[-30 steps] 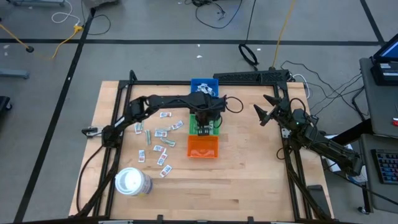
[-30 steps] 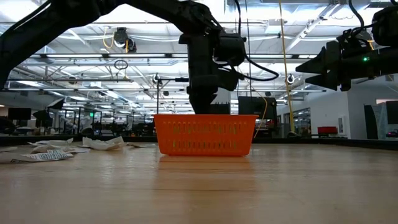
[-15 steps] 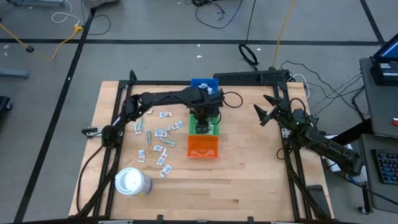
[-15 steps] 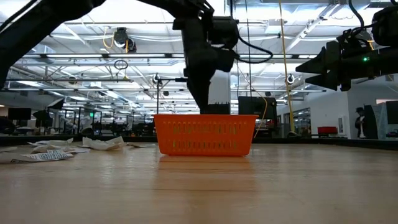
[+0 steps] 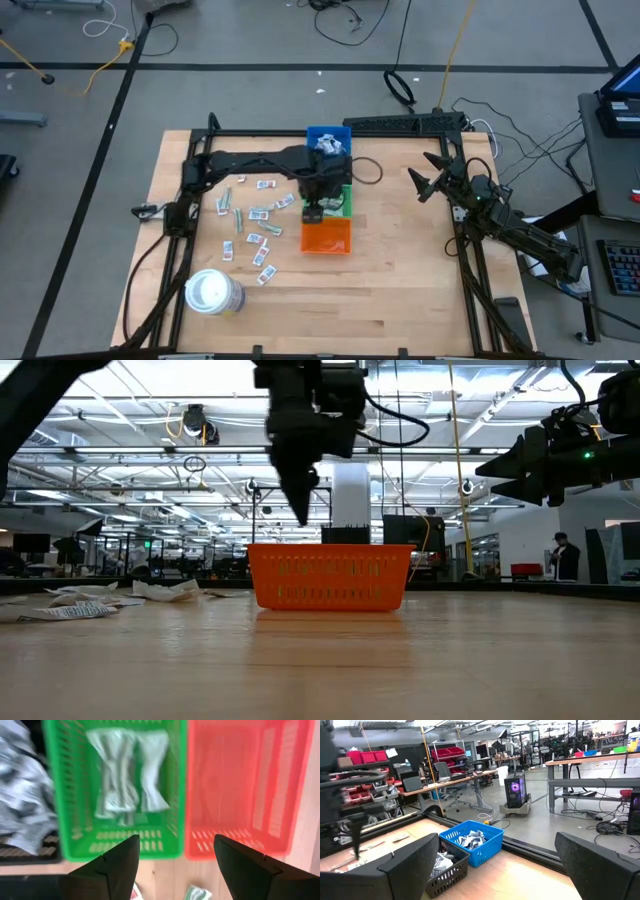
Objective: Pick & Place First Aid Supplies
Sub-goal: Put the green bandage into the green bin
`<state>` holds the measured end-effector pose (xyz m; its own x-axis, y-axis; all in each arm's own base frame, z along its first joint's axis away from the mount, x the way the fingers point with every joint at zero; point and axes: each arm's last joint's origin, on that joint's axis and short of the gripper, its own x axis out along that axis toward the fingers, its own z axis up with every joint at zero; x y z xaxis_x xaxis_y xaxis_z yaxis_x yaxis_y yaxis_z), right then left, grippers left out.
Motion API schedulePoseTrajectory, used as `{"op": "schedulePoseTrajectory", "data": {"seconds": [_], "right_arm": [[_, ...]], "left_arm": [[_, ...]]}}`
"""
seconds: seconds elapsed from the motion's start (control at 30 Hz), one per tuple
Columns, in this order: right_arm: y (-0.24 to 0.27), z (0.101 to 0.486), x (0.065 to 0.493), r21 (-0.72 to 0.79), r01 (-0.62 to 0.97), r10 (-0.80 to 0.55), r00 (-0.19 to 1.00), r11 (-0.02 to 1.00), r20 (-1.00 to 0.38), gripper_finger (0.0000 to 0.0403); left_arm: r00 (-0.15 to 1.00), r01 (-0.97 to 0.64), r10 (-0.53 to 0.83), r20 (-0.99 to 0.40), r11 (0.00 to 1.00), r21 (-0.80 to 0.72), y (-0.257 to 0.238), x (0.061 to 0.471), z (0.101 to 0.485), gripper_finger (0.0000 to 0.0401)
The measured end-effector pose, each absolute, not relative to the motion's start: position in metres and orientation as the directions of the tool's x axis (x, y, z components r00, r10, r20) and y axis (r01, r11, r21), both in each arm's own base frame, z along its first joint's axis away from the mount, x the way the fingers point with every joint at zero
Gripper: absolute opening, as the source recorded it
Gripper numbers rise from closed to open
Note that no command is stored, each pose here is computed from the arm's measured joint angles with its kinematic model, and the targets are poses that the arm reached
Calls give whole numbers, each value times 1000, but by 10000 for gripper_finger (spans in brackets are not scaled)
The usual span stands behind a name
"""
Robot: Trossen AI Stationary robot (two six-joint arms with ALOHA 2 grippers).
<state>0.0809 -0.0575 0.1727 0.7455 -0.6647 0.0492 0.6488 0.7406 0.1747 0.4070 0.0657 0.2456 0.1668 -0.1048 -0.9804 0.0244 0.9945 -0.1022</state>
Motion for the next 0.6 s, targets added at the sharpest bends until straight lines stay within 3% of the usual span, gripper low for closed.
{"op": "schedulePoseTrajectory", "data": {"seconds": [0.6], "right_arm": [[-57, 173, 81, 175, 649, -665, 745, 740, 49, 393]], "left_arm": [[202, 197, -115, -973, 978, -74, 20, 301, 210, 267]]}}
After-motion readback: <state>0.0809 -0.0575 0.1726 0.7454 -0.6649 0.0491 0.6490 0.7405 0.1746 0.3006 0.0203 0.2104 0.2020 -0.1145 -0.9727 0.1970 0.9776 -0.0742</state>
